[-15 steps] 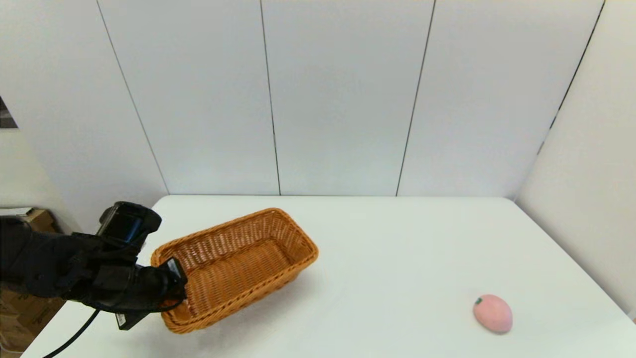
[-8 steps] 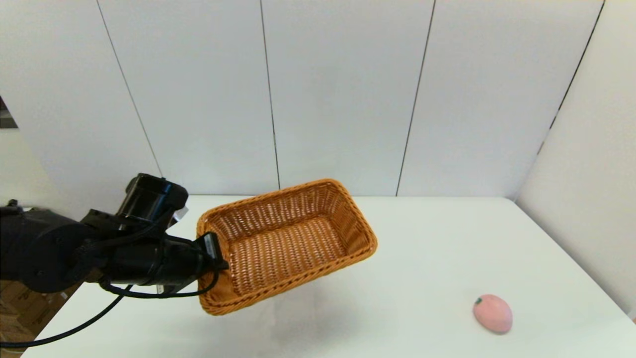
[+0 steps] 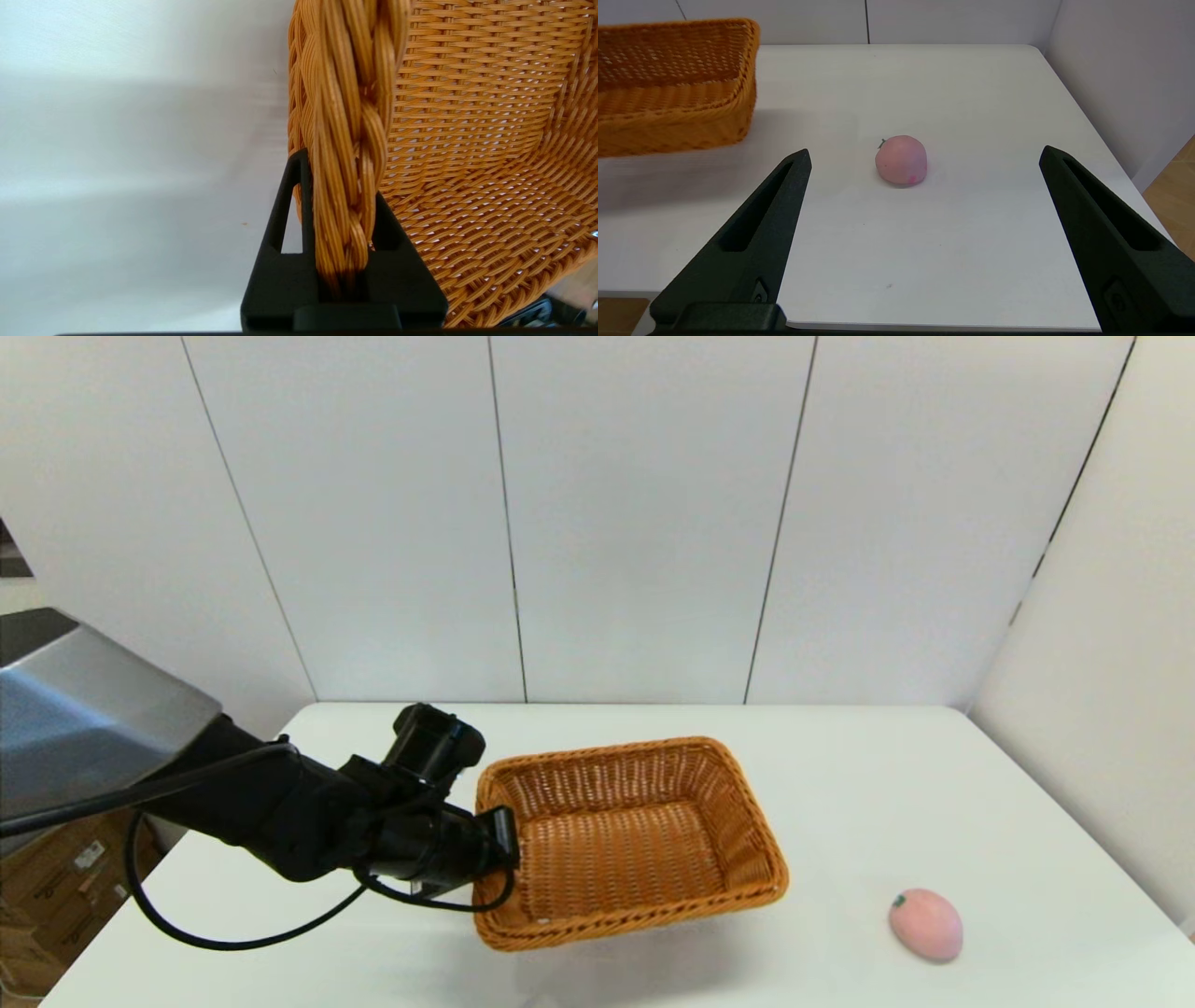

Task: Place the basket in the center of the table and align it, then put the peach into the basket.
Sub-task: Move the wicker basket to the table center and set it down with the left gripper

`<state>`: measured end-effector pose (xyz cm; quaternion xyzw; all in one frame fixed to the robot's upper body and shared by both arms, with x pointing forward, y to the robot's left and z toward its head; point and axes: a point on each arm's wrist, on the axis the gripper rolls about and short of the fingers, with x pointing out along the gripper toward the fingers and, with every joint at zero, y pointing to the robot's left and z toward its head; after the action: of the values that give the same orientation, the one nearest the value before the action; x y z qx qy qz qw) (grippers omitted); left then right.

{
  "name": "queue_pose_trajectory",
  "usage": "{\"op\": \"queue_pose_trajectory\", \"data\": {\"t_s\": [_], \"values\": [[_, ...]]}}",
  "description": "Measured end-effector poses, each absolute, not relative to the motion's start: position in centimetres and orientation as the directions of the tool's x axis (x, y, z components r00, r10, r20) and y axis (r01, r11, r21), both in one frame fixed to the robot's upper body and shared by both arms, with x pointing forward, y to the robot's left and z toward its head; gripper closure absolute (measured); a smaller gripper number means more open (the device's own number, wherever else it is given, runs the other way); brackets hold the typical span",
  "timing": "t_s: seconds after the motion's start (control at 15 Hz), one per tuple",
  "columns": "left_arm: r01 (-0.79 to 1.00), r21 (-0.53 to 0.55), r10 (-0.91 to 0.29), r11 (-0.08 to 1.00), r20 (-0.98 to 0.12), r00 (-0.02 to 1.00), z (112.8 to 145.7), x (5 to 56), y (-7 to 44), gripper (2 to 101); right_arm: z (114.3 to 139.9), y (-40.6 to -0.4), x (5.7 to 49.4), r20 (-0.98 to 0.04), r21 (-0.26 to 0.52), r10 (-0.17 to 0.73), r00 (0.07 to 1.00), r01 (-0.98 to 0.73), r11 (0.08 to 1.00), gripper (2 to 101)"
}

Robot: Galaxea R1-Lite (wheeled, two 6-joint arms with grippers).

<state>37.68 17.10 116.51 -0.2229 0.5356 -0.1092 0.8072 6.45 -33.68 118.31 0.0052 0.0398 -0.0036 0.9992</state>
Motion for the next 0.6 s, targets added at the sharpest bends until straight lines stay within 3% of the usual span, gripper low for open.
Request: {"op": "queue_pose_trajectory", "data": {"t_s": [0.6], "values": [[0.018,-0.5,-0.481,0.866,-0.822,0.304,114.2,37.3,15.3,89.3,118.3,-33.7,6.5,-0.079,0.01,-0.006,0.997,0.007,1.0,5.2]]}}
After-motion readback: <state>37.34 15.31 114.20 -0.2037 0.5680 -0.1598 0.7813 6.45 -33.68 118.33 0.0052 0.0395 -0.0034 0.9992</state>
